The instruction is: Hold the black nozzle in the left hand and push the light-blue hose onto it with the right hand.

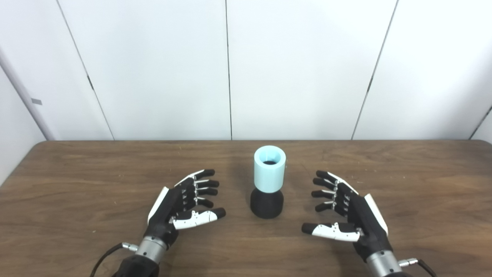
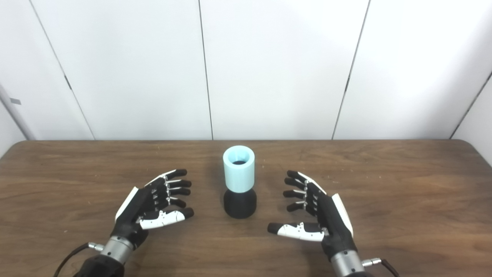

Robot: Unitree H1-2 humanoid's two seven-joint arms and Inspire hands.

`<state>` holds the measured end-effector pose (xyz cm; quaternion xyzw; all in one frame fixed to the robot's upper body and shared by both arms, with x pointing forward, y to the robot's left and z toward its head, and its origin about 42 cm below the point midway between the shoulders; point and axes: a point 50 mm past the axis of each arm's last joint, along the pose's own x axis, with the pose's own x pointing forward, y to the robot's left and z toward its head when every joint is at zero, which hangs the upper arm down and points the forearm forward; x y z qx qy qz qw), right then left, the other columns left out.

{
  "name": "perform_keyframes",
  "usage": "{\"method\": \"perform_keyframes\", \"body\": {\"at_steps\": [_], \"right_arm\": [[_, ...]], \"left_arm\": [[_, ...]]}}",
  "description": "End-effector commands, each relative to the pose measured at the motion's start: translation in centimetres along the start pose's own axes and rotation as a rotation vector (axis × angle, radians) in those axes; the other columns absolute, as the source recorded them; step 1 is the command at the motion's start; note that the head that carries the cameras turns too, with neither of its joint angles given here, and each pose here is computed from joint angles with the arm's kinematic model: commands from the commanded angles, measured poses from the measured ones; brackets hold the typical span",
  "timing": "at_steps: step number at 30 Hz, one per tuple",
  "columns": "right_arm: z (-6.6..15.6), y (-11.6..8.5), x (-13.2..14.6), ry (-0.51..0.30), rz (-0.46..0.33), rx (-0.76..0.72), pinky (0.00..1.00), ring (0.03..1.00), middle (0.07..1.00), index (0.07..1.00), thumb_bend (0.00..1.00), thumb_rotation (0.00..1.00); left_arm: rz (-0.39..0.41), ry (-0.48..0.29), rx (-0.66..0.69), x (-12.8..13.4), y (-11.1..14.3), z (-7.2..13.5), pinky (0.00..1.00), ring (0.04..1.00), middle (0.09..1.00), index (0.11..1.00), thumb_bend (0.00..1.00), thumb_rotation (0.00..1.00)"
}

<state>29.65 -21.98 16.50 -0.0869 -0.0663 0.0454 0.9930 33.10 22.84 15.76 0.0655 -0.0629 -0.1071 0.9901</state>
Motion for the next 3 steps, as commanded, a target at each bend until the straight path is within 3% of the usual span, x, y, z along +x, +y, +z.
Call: {"method": "perform_keyframes", "body": {"at_steps": [1,3], "right_arm": [[1.67,0.06,0.52,-0.096,-0.008,0.0,0.58,0.731,0.814,0.832,0.82,0.11],[1.72,0.06,0.51,-0.097,-0.007,-0.001,0.57,0.731,0.813,0.832,0.82,0.11]], "left_arm": [[0.005,-0.085,-0.001,0.6,0.2,1.26,0.53,0.694,0.709,0.722,0.76,0.1],[0.005,-0.086,-0.002,0.63,0.17,1.24,0.53,0.693,0.709,0.722,0.76,0.1]]}}
